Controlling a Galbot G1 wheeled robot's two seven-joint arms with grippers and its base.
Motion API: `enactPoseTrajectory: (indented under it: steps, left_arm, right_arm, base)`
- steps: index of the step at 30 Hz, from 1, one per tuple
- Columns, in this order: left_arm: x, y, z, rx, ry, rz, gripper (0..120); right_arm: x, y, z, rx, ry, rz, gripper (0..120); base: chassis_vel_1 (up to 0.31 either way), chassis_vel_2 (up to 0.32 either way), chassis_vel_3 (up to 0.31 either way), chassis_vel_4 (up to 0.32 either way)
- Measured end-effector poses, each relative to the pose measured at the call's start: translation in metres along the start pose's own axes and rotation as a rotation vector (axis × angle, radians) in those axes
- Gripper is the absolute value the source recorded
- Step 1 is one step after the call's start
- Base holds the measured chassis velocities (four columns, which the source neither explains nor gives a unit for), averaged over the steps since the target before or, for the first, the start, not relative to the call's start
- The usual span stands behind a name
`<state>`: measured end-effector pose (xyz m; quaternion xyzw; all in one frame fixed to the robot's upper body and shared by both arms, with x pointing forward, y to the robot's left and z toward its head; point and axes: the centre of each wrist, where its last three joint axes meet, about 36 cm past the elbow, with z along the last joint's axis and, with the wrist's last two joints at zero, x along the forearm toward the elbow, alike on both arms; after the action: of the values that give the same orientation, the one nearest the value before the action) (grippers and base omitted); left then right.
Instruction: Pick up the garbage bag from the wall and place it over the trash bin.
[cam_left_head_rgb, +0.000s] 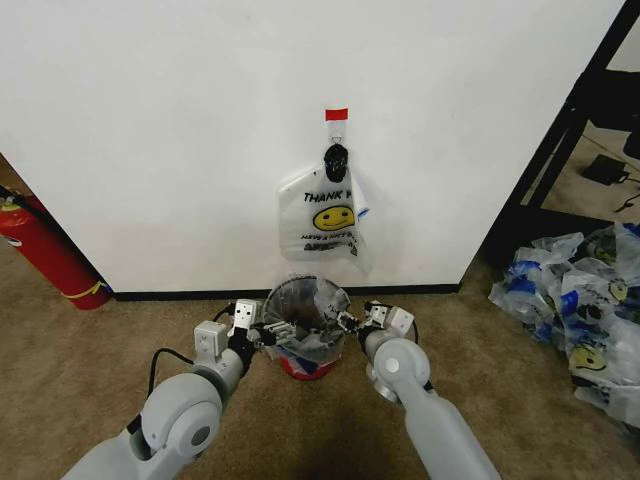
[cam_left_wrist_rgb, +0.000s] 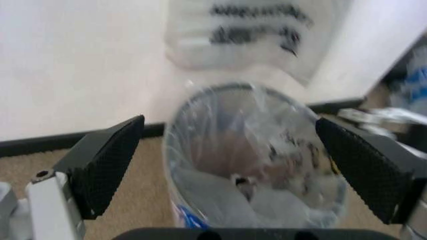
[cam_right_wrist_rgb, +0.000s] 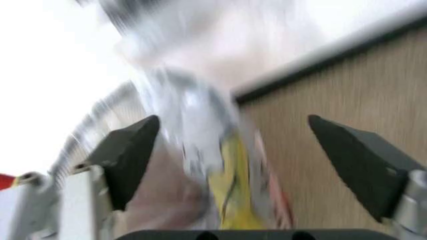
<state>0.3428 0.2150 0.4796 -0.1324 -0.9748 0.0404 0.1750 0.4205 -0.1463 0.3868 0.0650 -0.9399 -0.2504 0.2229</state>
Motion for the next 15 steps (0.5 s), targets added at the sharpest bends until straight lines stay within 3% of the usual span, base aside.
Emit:
enactPoseTrajectory:
  steps: [3, 8, 11, 15]
  left_arm:
    - [-0.002, 0.006, 0.005, 0.013, -0.056, -0.033, 100]
    - [-0.012, 0.020, 0.036, 0.122, -0.283, -0.143, 100]
    - [-0.010, 0.025, 0.048, 0.136, -0.349, -0.159, 100]
    - [0.009, 0.038, 0.074, 0.221, -0.464, -0.137, 100]
  right_arm:
    - [0.015, -0.009, 0.002, 0.064, -0.094, -0.044, 96]
    - [0.054, -0.036, 0.018, 0.243, -0.363, -0.082, 100]
    - [0.069, -0.047, 0.023, 0.303, -0.442, -0.066, 100]
    - [0.117, -0.073, 0.042, 0.431, -0.593, 0.038, 100]
  base:
    - [0.000, 0.000, 0.000, 0.000]
    - [0.000, 0.000, 0.000, 0.000]
    - [0.000, 0.000, 0.000, 0.000]
    - [0.000, 0.000, 0.000, 0.000]
